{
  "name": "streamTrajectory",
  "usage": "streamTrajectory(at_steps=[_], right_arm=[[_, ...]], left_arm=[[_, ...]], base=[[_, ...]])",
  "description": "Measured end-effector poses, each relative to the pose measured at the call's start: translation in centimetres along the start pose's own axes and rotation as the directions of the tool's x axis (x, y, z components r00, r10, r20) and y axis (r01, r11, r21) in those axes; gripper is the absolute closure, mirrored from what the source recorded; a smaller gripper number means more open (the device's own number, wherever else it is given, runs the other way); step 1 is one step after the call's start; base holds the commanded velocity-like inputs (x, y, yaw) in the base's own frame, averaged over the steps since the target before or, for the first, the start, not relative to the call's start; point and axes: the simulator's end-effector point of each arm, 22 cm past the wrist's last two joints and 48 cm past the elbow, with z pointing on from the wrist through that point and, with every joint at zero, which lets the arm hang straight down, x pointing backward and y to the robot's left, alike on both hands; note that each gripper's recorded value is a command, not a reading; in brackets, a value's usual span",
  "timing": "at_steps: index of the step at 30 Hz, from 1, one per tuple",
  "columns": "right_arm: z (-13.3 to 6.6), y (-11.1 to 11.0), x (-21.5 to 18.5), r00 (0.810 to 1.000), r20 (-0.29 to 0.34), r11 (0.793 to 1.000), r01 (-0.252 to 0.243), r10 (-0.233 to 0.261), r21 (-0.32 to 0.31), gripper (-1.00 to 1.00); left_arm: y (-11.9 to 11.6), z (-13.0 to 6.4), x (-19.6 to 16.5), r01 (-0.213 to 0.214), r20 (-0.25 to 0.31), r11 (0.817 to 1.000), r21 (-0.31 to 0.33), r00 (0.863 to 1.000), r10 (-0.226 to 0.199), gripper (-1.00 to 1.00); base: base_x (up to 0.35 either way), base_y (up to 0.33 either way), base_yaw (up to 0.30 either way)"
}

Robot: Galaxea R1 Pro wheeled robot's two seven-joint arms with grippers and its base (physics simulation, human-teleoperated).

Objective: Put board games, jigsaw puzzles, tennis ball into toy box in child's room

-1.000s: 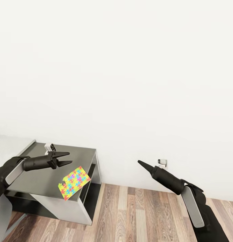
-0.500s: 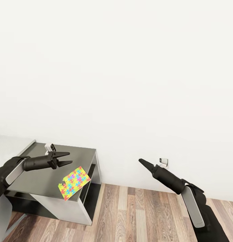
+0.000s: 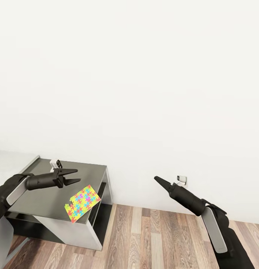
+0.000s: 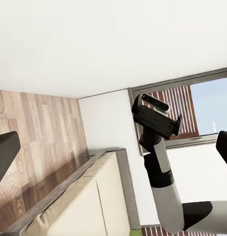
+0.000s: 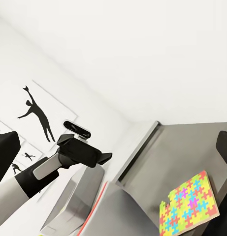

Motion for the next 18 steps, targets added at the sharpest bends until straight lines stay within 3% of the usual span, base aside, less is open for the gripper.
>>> streamTrajectory(at_steps=[15,18], right_arm=[[-0.1,-0.9,0.7,1.0,-0.007,1.0,-0.023,0.023,0.016,-1.0],[0.1,-1.4,1.3,0.999,-0.008,0.999,-0.042,0.042,0.031,-1.0]], left_arm=[[0.0,0.0,0.0,0.0,0.0,1.0,0.001,1.0,0.0,-1.0],[0.2,0.8,0.6,-0.003,-0.006,1.0,0.013,1.0,0.003,-1.0]], base=[[0.0,0.002,0.0],[0.0,0.035,0.0]])
